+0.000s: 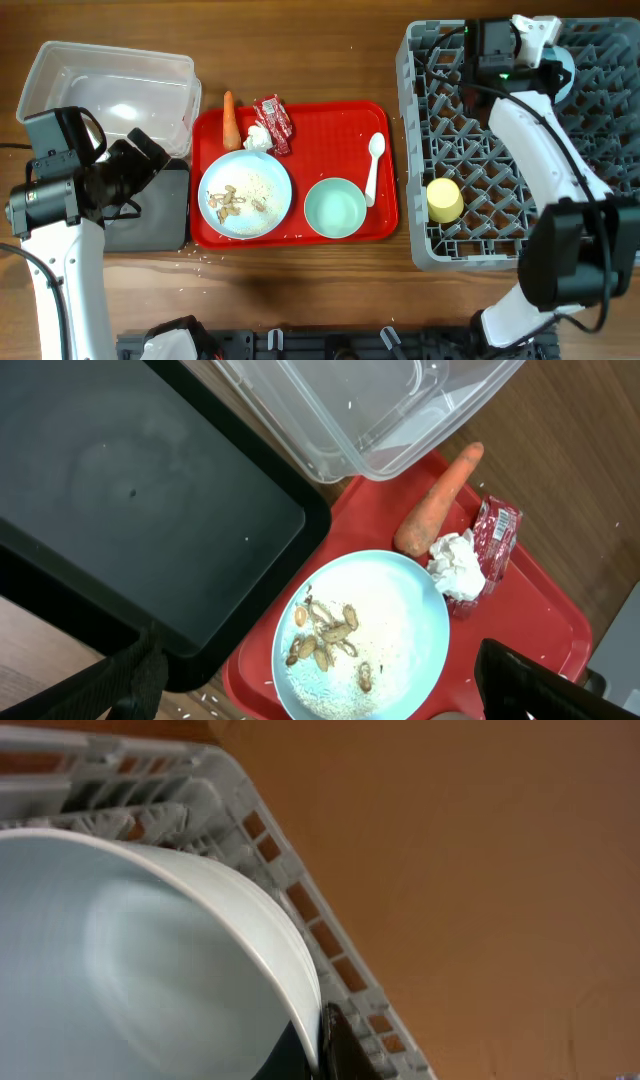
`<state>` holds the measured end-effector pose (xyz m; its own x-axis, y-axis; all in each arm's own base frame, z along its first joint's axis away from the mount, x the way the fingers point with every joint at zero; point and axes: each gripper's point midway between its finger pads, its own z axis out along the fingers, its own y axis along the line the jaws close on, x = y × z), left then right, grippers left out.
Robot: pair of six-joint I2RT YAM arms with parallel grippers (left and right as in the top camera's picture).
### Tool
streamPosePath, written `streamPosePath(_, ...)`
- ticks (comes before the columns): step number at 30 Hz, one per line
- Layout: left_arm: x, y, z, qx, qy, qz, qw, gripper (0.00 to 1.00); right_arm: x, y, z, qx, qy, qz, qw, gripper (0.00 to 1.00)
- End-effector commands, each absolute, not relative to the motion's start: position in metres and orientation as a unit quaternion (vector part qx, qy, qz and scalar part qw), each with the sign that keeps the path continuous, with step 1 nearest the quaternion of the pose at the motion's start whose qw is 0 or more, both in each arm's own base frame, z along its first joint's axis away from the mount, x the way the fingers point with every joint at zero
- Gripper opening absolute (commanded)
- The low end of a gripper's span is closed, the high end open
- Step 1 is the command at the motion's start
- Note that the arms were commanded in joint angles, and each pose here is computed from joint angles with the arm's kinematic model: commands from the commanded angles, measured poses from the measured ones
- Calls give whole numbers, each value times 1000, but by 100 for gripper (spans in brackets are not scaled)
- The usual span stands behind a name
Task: Sort waste into correct bins and load items into the dishwasher rack
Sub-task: 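Place the light-blue bowl upside down in the dish rack, then grasp the green saucer and place it in the dish rack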
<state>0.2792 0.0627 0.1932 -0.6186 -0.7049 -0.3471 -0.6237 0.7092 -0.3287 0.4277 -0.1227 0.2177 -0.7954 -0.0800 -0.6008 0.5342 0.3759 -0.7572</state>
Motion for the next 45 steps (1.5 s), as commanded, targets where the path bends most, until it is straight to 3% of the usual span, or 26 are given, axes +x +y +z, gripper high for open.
streamPosePath(1,280,66,196,-376,892,-85,236,100,436,-126,208,82,761,-605,220,4)
streamPosePath(9,280,66,196,-376,892,-85,236,100,452,-89,179,13,774,-597,211,7)
streamPosePath(12,280,66,196,-376,892,-85,236,100,453,-52,179,-27,774,-591,225,36)
streamPosePath(13,280,66,196,-376,892,-85,236,100,455,-28,182,-34,774,-580,251,53)
streamPosePath(16,280,66,196,-376,892,-85,236,100,457,-9,184,-43,782,-557,276,68)
streamPosePath(18,280,66,196,-376,892,-85,236,100,452,1,195,-38,789,-536,298,85)
streamPosePath(20,280,66,196,-376,892,-85,236,100,448,16,208,-51,815,-476,327,88)
streamPosePath(23,280,66,196,-376,892,-85,236,100,429,85,209,-138,894,-230,359,88)
streamPosePath(24,280,66,196,-376,892,-85,236,100,408,123,207,-166,916,-99,351,89)
streamPosePath(28,280,66,196,-376,892,-85,236,100,330,210,198,-225,925,203,229,79)
streamPosePath(31,280,66,196,-376,892,-85,236,100,298,215,159,-218,946,195,136,76)
streamPosePath(35,280,66,196,-376,892,-85,236,100,278,183,95,-123,988,84,50,72)
streamPosePath(40,280,66,196,-376,892,-85,236,100,251,194,46,-176,978,106,-23,64)
streamPosePath(45,280,66,196,-376,892,-85,236,100,253,199,30,-148,984,94,-27,45)
